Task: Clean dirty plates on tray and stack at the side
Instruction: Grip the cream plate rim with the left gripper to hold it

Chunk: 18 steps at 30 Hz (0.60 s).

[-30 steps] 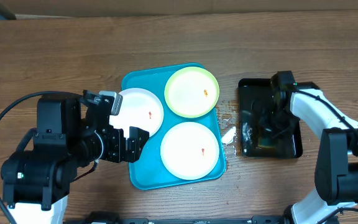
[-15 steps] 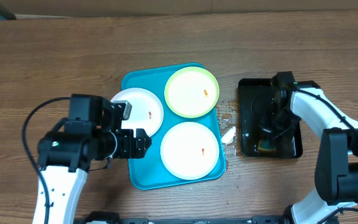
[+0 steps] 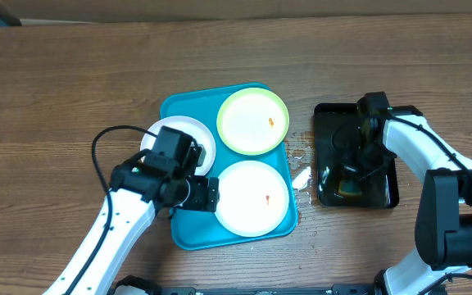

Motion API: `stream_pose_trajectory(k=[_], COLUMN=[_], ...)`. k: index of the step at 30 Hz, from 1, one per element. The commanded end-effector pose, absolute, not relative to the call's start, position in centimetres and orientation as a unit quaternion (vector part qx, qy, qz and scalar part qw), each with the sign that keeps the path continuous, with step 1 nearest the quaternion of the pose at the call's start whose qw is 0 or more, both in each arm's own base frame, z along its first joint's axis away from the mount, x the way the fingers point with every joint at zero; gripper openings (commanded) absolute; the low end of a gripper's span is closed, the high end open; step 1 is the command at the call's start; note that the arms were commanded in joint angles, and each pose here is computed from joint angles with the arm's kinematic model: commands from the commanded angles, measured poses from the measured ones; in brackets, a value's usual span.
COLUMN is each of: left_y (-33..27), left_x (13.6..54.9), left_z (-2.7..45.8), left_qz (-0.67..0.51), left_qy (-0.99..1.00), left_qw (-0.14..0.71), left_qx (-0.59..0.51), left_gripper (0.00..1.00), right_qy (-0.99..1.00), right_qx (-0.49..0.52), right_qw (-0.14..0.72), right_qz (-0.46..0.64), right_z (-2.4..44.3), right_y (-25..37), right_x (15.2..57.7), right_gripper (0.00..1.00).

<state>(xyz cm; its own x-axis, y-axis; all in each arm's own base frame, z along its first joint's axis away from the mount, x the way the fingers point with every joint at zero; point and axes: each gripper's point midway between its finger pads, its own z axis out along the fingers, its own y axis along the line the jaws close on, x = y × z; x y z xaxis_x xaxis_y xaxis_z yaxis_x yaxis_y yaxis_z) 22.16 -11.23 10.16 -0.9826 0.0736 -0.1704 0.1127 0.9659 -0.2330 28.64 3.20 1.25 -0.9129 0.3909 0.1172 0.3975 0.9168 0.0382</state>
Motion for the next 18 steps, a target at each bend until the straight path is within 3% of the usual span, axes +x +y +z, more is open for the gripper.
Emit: stream_pose_trajectory(k=[1, 2, 4, 5, 13, 18], left_y=[-10.6, -10.7, -11.4, -11.8, -13.1, -13.3], left_x=[22.4, 22.5, 22.5, 22.5, 22.6, 22.9], left_z=[8.8, 8.5, 7.9, 7.6, 4.9, 3.0], left_qz=[-0.092, -0.093, -0.110, -0.118, -0.113, -0.103], left_qy=[0.993, 0.994, 0.993, 0.992, 0.992, 0.993], left_qw=[0.065, 0.060, 0.045, 0.040, 0.004, -0.013], left_qx=[0.017, 0.017, 0.021, 0.026, 0.052, 0.052], left_gripper=[0.90, 0.90, 0.90, 0.90, 0.78, 0.58], right_qy=[-0.977, -0.977, -0.977, -0.977, -0.977, -0.977], right_qx=[-0.204, -0.204, -0.202, -0.202, -0.202, -0.203], right_qw=[0.035, 0.036, 0.039, 0.039, 0.042, 0.052], right_qz=[-0.045, -0.045, -0.047, -0.047, -0.046, -0.044], right_z=[1.9, 1.9, 1.9, 1.9, 2.0, 2.0], right_y=[3.5, 3.5, 3.6, 3.6, 3.6, 3.6], right_x=[29.8, 29.8, 29.6, 29.6, 29.5, 29.0], right_gripper=[0.04, 0.06, 0.36, 0.39, 0.40, 0.40])
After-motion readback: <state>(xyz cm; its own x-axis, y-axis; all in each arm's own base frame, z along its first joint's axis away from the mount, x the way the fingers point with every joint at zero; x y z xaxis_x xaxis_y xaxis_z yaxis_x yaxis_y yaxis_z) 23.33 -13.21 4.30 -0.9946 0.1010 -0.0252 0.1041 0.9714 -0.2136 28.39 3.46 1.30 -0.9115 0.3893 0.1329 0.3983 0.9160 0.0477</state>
